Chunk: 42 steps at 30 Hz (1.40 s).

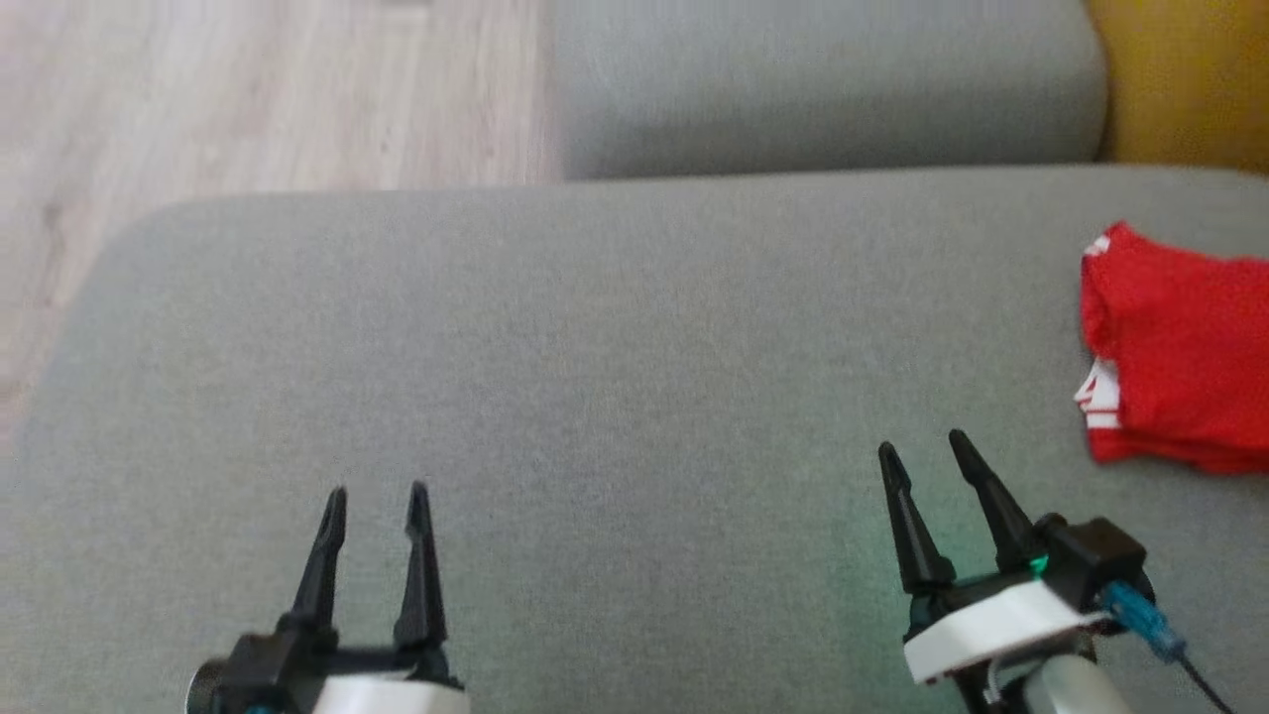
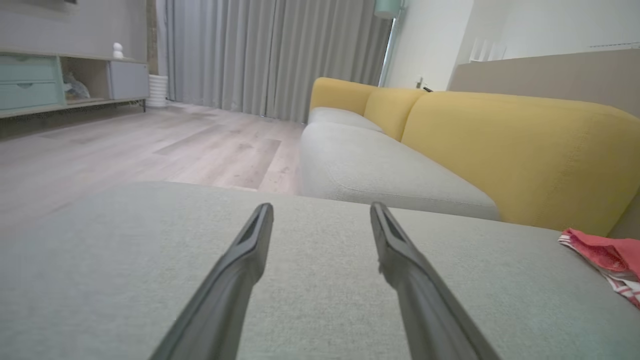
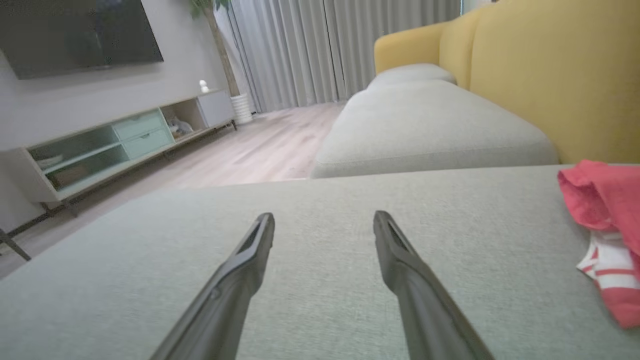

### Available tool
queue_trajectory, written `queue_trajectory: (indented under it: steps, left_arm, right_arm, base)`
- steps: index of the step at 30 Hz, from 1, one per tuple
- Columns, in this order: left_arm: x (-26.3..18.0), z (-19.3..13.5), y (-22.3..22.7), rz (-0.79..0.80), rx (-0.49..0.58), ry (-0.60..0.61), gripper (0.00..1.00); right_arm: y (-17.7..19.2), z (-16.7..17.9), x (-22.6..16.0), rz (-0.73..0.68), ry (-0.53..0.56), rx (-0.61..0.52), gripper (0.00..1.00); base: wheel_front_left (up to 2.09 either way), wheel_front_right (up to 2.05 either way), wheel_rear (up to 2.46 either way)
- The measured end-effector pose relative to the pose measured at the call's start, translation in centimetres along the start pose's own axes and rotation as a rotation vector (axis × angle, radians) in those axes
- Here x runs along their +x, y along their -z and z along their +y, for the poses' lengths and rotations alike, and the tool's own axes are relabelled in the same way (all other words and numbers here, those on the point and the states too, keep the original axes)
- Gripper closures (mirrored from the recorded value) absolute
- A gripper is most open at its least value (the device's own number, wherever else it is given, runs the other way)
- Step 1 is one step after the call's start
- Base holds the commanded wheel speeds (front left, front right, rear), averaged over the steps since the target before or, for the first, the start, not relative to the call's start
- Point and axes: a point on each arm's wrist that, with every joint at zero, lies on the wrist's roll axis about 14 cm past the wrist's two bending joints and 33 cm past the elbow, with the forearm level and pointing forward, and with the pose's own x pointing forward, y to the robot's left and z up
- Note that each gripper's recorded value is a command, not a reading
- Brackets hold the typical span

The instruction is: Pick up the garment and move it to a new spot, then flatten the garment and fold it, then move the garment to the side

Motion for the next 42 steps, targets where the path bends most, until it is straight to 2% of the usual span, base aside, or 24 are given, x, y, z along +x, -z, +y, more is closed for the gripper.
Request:
queue_trajectory:
  steps: [4, 10, 25, 26, 33, 42]
  left_arm:
    - [-1.6, 0.8, -0.7, -0.026, 0.008, -0.03, 0.0]
    - [-2.5, 1.0, -0.7, -0.03, 0.023, -0.045, 0.0]
    - [-3.3, 0.9, 0.7, 0.009, 0.044, -0.029, 0.0]
    - [-3.3, 0.8, 0.8, 0.014, 0.045, -0.028, 1.0]
    - [-5.8, 2.0, 5.5, 0.17, 0.04, -0.068, 1.0]
    - [-5.7, 2.4, 5.9, 0.197, -0.048, -0.094, 1.0]
  right_arm:
    - [-1.6, 1.2, -1.2, -0.061, -0.011, 0.002, 0.0]
    - [-0.4, 0.9, -3.2, -0.034, 0.021, 0.004, 0.0]
    - [-1.6, 0.8, -4.0, -0.081, 0.042, 0.029, 0.0]
    - [-1.5, 0.7, -4.1, -0.079, 0.044, 0.029, 1.0]
    - [4.2, 0.1, -6.9, 0.093, 0.09, 0.067, 1.0]
    - [4.3, -0.5, -6.8, 0.096, 0.125, 0.157, 1.0]
  base:
    - [0.0, 0.0, 0.0]
    - [0.0, 0.0, 0.0]
    - [0.0, 0.0, 0.0]
    - [0.0, 0.0, 0.0]
    - [0.0, 0.0, 0.0]
    - [0.0, 0.0, 0.0]
